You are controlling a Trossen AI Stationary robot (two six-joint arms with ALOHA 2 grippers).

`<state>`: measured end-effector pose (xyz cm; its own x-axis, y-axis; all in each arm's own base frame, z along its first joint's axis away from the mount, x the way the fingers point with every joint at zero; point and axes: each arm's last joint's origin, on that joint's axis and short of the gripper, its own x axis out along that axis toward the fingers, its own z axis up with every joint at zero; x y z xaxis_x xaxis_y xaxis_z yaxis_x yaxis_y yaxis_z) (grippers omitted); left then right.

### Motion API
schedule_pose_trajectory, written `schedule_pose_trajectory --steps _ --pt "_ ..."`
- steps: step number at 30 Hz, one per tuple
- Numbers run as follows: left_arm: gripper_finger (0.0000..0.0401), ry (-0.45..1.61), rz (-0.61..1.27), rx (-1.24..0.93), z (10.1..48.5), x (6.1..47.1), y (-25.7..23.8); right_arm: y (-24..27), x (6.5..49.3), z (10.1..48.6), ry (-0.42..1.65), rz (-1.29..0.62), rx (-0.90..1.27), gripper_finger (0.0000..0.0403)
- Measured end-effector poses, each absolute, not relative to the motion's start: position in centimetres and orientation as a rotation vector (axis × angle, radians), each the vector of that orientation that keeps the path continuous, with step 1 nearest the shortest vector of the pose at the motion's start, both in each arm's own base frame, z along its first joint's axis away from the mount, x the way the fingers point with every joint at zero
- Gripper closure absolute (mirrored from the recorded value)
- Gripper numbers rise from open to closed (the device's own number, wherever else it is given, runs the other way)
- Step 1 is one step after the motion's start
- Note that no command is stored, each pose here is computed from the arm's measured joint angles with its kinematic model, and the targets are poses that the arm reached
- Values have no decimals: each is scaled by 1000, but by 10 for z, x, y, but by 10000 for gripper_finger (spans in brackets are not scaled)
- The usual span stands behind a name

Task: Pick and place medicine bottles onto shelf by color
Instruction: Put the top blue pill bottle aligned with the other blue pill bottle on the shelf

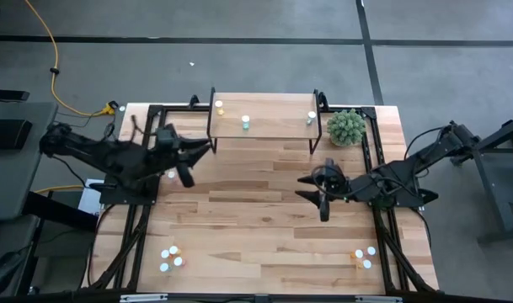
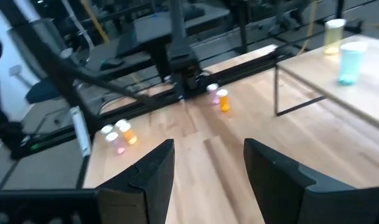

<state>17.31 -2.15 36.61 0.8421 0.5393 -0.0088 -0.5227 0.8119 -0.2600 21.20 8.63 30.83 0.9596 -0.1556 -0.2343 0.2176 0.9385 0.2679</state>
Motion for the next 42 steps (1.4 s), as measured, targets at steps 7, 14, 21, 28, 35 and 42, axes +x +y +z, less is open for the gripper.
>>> schedule_pose_trajectory --steps 7,14,21,28,35,42 --pt "395 -99 555 -178 344 138 -12 57 244 302 146 -333 313 219" --pt "400 -222 424 -107 356 97 0 34 289 272 166 -465 277 216" --pt "401 -226 394 -69 354 70 4 7 330 273 318 -583 202 167" --pt "401 -202 394 -115 349 67 4 -28 375 274 383 -727 32 129" --pt "401 -201 422 -133 349 67 5 -67 405 256 335 -727 69 128" --pt "401 -204 443 -145 349 67 6 -88 405 257 283 -734 126 128"
